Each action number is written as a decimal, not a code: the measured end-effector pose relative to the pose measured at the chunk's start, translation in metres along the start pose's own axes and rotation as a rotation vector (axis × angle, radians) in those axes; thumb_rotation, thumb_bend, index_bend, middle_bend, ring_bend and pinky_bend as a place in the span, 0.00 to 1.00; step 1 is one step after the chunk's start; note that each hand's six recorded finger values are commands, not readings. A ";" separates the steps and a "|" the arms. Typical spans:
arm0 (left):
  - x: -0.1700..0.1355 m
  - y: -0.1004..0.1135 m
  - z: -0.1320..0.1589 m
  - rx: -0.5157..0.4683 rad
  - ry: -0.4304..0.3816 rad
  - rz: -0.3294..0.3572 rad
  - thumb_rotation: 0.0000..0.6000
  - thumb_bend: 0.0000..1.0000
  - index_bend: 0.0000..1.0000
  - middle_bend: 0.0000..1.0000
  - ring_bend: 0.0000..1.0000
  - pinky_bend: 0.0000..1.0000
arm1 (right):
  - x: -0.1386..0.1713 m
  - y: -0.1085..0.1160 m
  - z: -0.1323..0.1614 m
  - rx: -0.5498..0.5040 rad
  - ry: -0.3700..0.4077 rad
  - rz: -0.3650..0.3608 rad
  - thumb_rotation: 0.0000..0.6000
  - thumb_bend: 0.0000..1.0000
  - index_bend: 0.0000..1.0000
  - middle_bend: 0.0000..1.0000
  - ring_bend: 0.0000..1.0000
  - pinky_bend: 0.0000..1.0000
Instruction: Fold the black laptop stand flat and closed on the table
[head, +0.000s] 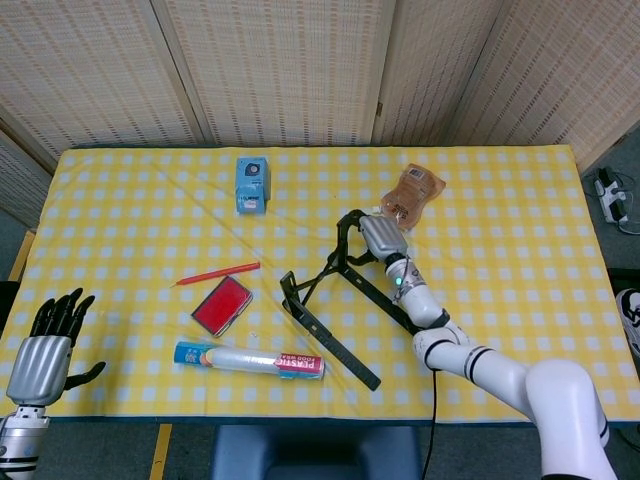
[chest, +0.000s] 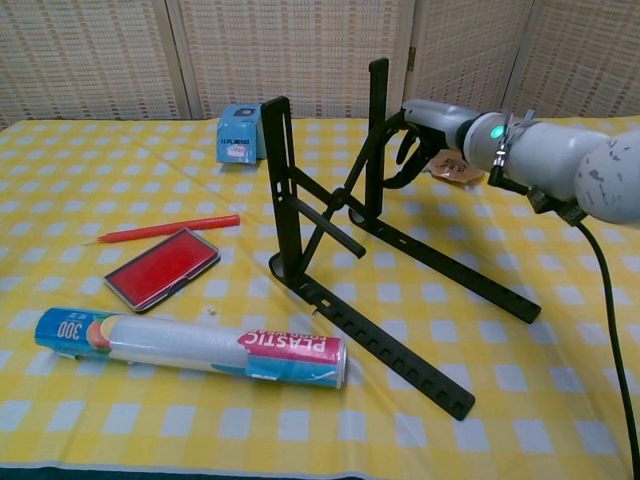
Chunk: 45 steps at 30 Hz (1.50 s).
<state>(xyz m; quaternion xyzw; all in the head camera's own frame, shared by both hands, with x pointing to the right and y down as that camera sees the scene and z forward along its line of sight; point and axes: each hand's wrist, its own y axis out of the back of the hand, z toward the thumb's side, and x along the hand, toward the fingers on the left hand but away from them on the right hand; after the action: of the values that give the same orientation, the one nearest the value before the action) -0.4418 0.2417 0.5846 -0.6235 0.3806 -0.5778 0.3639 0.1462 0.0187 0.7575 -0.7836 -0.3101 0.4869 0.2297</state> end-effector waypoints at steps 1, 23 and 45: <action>0.000 0.000 0.000 0.000 0.001 0.000 1.00 0.18 0.00 0.00 0.00 0.00 | -0.001 -0.001 0.001 0.005 0.001 0.001 1.00 0.33 0.46 0.25 0.35 0.40; -0.001 -0.004 -0.005 -0.004 0.012 -0.008 1.00 0.18 0.00 0.00 0.00 0.00 | 0.000 -0.012 0.006 0.046 0.036 0.038 1.00 0.39 0.53 0.27 0.37 0.40; 0.000 -0.005 -0.004 -0.005 0.010 -0.014 1.00 0.18 0.00 0.00 0.00 0.00 | -0.002 -0.011 0.002 0.098 0.018 0.047 1.00 0.44 0.53 0.28 0.38 0.40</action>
<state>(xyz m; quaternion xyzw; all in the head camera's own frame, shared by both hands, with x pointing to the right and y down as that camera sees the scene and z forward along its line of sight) -0.4457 0.2440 0.5898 -0.6240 0.3796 -0.5827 0.3564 0.1413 0.0249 0.7648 -0.7828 -0.2652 0.4998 0.2591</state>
